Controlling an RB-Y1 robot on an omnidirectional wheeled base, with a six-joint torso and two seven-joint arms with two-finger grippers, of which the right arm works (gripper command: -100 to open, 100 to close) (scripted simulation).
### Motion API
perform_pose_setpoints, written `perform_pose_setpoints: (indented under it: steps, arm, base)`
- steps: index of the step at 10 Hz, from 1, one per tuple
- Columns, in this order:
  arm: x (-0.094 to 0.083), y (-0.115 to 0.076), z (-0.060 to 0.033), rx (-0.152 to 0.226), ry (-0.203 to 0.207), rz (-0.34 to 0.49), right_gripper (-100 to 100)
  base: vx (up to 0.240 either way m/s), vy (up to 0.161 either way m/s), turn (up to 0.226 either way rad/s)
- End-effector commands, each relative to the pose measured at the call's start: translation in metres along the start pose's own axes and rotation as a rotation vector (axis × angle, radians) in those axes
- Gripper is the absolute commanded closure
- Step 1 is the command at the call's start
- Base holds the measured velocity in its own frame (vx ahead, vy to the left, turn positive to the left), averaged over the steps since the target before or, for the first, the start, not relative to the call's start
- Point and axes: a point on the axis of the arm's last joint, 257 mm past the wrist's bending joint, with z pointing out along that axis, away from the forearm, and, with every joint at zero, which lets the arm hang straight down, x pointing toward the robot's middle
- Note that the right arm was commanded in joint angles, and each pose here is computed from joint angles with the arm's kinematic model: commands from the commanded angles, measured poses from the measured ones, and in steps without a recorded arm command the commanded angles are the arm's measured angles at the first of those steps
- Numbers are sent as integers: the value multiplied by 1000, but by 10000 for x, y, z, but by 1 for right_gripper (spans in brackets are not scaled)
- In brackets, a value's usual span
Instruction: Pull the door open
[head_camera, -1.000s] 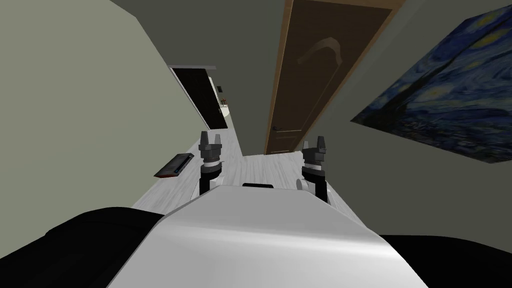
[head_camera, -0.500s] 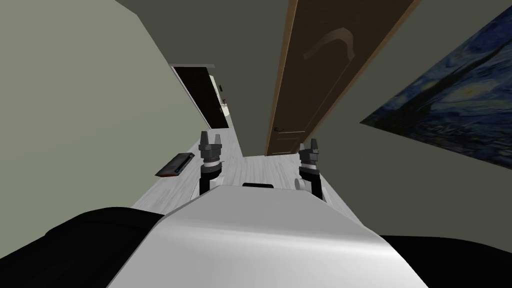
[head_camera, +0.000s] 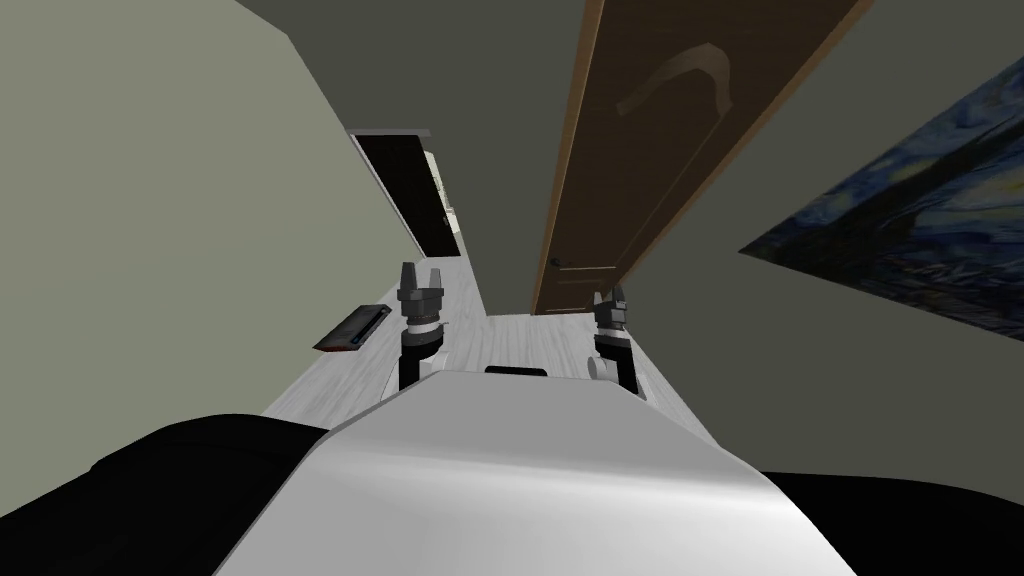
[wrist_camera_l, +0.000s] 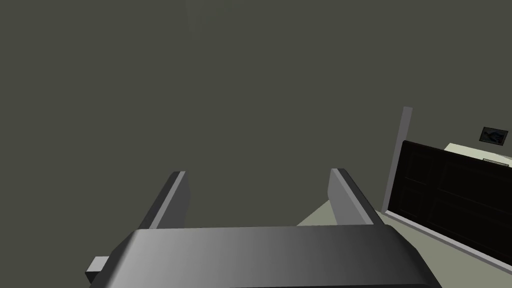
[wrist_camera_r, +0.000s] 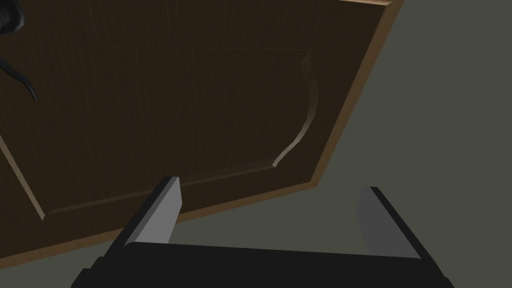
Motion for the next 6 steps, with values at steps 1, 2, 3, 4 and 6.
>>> perform_pose_setpoints:
  steps: [1, 2, 3, 4, 6]
  arm:
    - [31, -157, -14, 26, 6, 1, -100]
    - [27, -259, -27, 43, 9, 1, -100]
    - [22, -363, -41, 60, 12, 1, -100]
    - [17, -454, -52, 74, 15, 1, -100]
    - [8, -569, -74, 94, 17, 0, -100]
  base:
    - [89, -47, 71]
    - [92, -53, 82]
    - [95, -46, 84]
    - [106, -39, 64]
    - [82, -26, 49]
